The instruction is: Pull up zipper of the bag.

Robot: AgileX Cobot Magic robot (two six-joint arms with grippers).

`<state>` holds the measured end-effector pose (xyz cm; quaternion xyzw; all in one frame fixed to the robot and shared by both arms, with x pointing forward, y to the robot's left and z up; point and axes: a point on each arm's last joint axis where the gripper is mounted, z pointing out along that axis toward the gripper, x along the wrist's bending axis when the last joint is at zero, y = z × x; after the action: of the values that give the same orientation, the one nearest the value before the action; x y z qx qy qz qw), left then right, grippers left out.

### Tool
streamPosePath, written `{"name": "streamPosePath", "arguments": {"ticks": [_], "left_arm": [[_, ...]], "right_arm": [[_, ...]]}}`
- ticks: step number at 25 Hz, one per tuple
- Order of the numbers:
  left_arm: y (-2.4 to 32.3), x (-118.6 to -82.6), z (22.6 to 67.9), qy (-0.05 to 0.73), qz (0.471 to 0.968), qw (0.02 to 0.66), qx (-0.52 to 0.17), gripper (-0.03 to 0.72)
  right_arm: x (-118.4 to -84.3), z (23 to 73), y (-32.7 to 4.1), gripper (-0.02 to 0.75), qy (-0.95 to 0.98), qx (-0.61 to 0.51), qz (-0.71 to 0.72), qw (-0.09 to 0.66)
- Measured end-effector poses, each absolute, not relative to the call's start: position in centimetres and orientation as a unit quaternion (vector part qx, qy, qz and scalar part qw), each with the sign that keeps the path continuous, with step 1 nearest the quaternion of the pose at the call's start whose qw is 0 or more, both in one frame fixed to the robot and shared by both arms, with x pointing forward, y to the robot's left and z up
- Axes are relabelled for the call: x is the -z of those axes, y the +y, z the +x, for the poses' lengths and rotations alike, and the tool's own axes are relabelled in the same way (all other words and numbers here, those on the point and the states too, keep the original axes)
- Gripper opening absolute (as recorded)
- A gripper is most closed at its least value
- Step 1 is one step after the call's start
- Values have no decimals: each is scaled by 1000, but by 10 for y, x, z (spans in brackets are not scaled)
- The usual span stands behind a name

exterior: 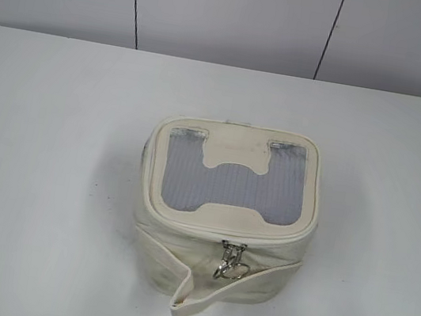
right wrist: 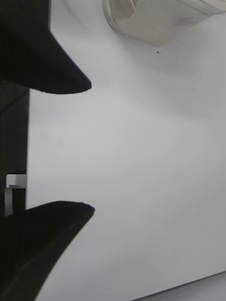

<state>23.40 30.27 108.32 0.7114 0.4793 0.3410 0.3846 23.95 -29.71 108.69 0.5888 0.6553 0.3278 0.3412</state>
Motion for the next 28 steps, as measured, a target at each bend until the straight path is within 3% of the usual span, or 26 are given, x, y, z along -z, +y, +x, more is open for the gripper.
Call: {"name": "streamPosePath", "arguments": {"ticks": [3, 10, 28], "left_arm": [[304, -1079, 217, 457, 701, 416, -356, 298], [296, -1066, 224, 454, 705, 439, -322, 298], [298, -1064, 226, 454, 705, 427, -338, 298]], "right_arm": [[-1083, 224, -297, 554, 645, -351, 574, 362], [-1064, 220, -291, 554, 649, -378, 562, 347], [-1053, 232, -290, 554, 647, -387, 552, 356]]}}
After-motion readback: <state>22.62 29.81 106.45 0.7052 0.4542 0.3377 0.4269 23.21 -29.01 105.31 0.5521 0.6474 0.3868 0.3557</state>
